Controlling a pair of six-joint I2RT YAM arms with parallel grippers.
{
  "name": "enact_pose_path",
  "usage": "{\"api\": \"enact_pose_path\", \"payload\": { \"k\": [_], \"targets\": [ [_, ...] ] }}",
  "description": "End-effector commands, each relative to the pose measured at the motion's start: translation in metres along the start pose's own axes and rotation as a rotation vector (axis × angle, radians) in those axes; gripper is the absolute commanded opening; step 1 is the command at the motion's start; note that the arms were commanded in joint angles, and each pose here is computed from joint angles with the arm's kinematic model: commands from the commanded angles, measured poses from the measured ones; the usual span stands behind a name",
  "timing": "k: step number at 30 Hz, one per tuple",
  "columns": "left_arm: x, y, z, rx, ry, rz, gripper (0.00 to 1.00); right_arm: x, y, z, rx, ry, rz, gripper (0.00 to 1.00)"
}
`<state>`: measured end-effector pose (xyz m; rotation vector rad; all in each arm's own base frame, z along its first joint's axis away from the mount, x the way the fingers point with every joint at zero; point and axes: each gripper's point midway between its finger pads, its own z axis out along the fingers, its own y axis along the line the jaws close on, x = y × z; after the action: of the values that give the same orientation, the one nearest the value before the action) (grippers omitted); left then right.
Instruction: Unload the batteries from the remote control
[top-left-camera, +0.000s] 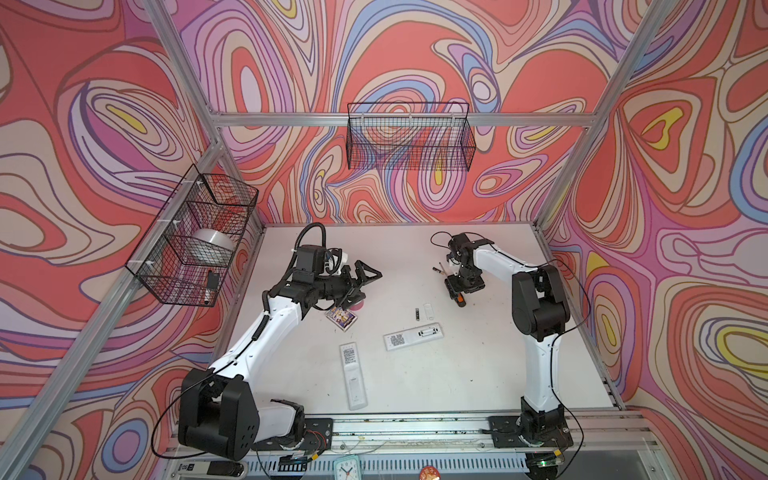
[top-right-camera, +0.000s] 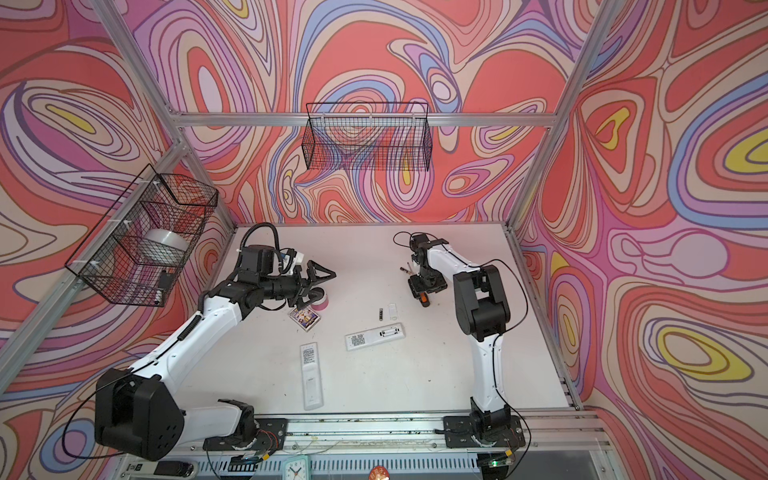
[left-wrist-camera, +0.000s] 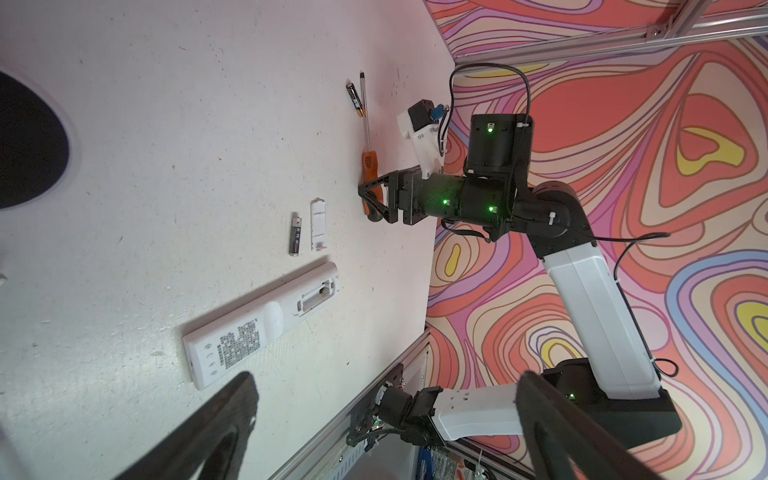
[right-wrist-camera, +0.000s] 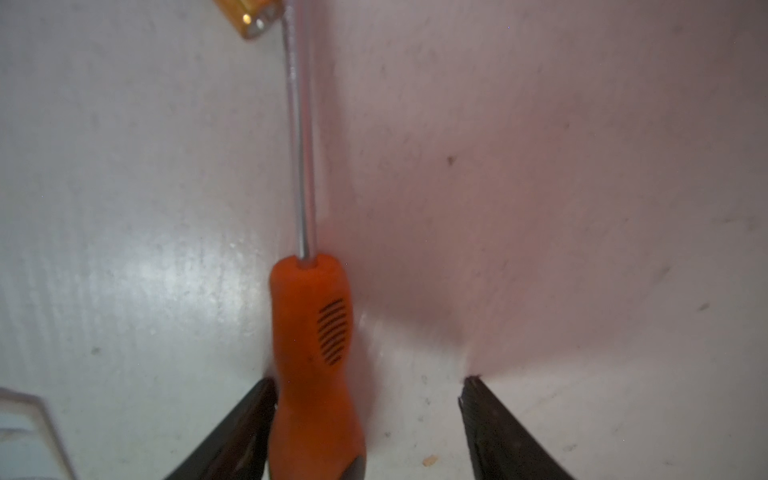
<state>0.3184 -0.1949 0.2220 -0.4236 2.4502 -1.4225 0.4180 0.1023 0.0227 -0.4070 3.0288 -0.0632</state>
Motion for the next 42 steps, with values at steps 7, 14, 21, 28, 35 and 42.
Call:
{"api": "enact_pose_path", "payload": {
  "k": [7,14,21,28,35,42],
  "targets": [
    [-0.002,0.013,0.001,-0.043,-0.002,0.015,1.0,-0.033,0.028,-0.096,-0.228,-0.267,0.125,0.78],
    [0.005,0.034,-0.008,-0.165,0.0,0.063,1.0,0.015,0.077,-0.13,-0.444,-0.211,0.182,0.78],
    [0.039,0.095,-0.023,-0.387,0.046,-0.013,1.0,0.108,0.171,-0.124,-0.641,-0.006,0.183,0.78],
    [0.078,0.155,-0.046,-0.621,0.096,-0.147,1.0,0.162,0.225,-0.116,-0.697,0.065,0.197,0.78],
    [0.106,0.177,-0.028,-0.608,0.165,-0.236,1.0,0.164,0.242,-0.09,-0.718,0.075,0.223,0.78],
    [0.14,0.2,-0.005,-0.62,0.263,-0.271,1.0,0.155,0.251,-0.071,-0.69,0.084,0.195,0.78]
  ]
}}
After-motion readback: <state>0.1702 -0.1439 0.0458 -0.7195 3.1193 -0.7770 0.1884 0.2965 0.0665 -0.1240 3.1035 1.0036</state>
